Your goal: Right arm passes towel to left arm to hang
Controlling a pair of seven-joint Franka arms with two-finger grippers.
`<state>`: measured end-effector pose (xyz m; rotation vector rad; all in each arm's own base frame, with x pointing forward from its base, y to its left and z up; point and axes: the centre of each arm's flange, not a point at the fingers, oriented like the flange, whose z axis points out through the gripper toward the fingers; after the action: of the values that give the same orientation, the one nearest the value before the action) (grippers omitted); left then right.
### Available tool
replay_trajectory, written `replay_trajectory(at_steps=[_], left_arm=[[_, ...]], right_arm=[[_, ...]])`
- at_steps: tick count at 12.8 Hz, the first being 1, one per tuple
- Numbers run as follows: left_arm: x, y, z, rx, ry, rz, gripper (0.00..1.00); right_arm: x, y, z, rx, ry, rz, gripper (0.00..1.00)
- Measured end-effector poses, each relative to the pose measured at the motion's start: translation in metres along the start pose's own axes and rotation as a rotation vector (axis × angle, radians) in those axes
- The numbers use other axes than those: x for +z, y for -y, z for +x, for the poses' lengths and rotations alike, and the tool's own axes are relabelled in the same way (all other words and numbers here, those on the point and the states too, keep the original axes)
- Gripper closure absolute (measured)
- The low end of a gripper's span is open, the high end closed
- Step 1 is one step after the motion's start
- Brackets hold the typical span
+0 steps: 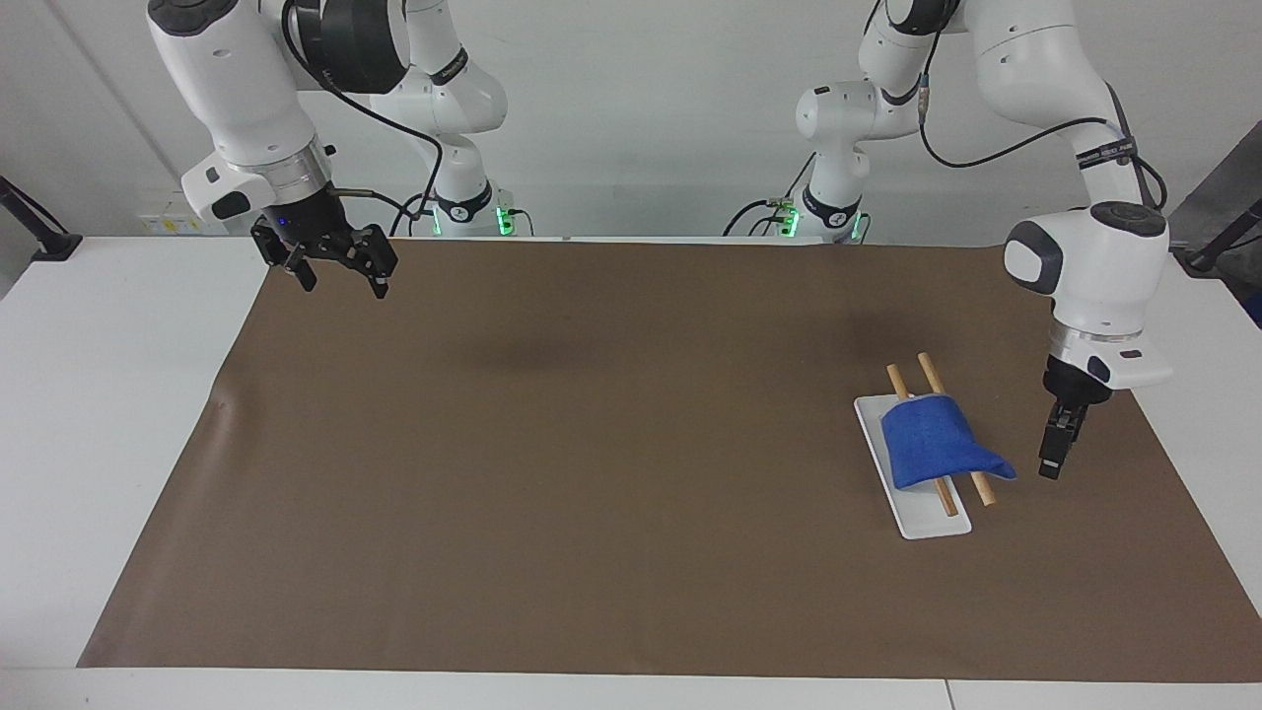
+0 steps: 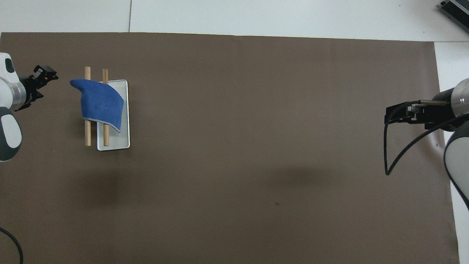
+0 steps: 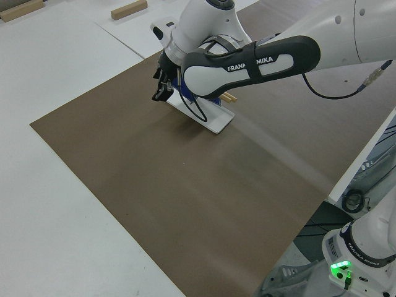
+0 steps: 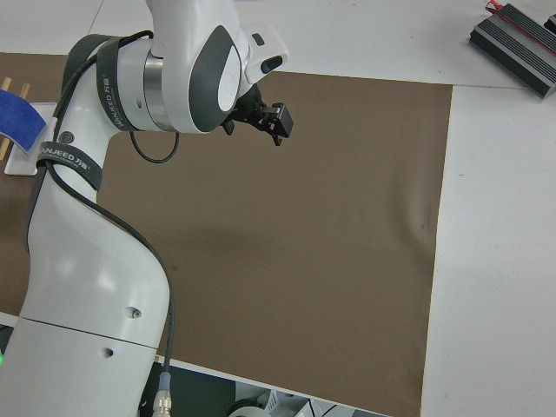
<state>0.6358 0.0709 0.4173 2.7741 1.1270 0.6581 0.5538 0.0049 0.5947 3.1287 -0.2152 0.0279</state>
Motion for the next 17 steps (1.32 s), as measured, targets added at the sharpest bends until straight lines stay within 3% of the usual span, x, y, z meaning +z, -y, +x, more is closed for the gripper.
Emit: replay_trajectory(at_steps=[6,11,17], left_arm=[[-0.058,-0.029,0.034,0.198,0.112,0.083,0.26],[-0.084,-0.037,0.036,0.378,0.241,0.14,0.26],[-0.115,-0.049,0.024,0.472,0.377,0.184,0.27]], right_arm=[[-0.001,-0.002,0.0,-0.002,-0.004,-0.024,0.0],[-0.001,-0.004,0.0,0.0,-0.004,-0.025,0.0],[-0.001,-0.004,0.0,0.001,-0.003,-0.025,0.0]])
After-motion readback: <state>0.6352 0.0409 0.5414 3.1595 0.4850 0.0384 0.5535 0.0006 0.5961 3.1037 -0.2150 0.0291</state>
